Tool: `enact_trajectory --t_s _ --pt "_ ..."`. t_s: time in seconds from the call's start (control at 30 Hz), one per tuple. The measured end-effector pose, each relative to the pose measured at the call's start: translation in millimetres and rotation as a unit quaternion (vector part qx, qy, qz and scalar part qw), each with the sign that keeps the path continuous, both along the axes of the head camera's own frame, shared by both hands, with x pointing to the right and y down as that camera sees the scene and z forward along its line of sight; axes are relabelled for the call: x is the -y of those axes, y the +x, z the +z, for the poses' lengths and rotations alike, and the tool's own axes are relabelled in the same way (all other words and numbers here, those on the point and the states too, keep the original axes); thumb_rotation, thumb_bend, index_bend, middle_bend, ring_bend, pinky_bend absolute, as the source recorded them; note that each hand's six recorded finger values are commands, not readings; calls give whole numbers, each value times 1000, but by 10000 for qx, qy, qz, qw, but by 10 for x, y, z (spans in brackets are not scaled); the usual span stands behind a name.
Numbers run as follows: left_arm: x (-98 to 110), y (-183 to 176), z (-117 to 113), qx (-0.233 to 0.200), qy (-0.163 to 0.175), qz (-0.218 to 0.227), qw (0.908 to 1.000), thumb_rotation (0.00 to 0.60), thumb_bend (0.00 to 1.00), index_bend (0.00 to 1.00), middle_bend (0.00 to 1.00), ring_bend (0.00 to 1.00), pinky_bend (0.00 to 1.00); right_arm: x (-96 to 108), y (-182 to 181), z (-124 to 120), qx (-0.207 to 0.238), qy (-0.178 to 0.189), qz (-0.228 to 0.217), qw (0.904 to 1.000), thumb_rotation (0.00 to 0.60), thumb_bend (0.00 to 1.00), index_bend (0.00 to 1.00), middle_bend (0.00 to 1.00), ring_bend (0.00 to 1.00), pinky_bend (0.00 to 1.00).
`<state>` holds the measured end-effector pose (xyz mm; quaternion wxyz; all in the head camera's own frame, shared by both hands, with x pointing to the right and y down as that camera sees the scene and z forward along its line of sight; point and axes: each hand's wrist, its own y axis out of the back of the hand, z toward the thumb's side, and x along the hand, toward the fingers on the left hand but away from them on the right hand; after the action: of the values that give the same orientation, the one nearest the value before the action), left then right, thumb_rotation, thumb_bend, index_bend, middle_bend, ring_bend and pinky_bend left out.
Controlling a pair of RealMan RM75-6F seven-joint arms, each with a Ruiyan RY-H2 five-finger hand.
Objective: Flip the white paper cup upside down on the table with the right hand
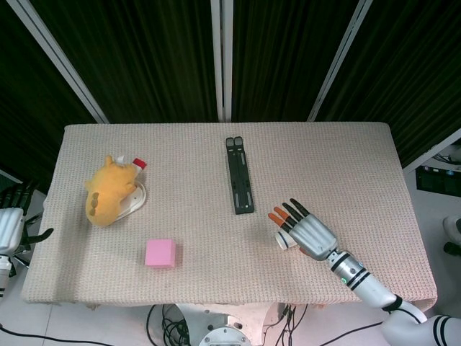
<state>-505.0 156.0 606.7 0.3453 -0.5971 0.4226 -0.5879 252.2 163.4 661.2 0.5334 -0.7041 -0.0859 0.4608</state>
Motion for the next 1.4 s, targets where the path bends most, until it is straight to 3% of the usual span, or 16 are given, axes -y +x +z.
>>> enact_trajectory --t_s 0.13,0.23,0.43,0.77,1.0,1.2,1.4 --pt "-1 -9 3 8 -7 -12 10000 600 154 0 0 0 0 -101 -156 23 -592 359 -417 9967 600 14 5 129 0 0" --pt "-1 -10 2 -7 -2 -19 10000 600 153 0 0 0 0 -199 -271 84 -777 346 -492 9952 600 21 26 152 0 0" --pt "0 -5 5 -17 -9 -11 10000 600 153 0 0 0 0 -353 -398 170 -777 197 -516 9954 600 27 91 225 0 0" --pt "-3 -20 7 -27 -5 -36 10000 600 153 0 0 0 0 -337 -396 231 -864 385 -475 9944 600 49 176 305 0 0" --pt "-2 -35 19 -19 -18 -49 10000 600 154 0 0 0 0 -327 -427 276 -835 525 -476 9940 600 88 303 415 14 0" --pt "-2 -45 30 -4 -31 -59 10000 600 153 0 0 0 0 -314 -443 293 -754 734 -498 9932 600 144 446 530 86 0" --pt "-1 -45 27 -7 -23 -53 10000 600 153 0 0 0 0 -255 -448 202 -423 808 -306 9954 600 146 473 548 102 0"
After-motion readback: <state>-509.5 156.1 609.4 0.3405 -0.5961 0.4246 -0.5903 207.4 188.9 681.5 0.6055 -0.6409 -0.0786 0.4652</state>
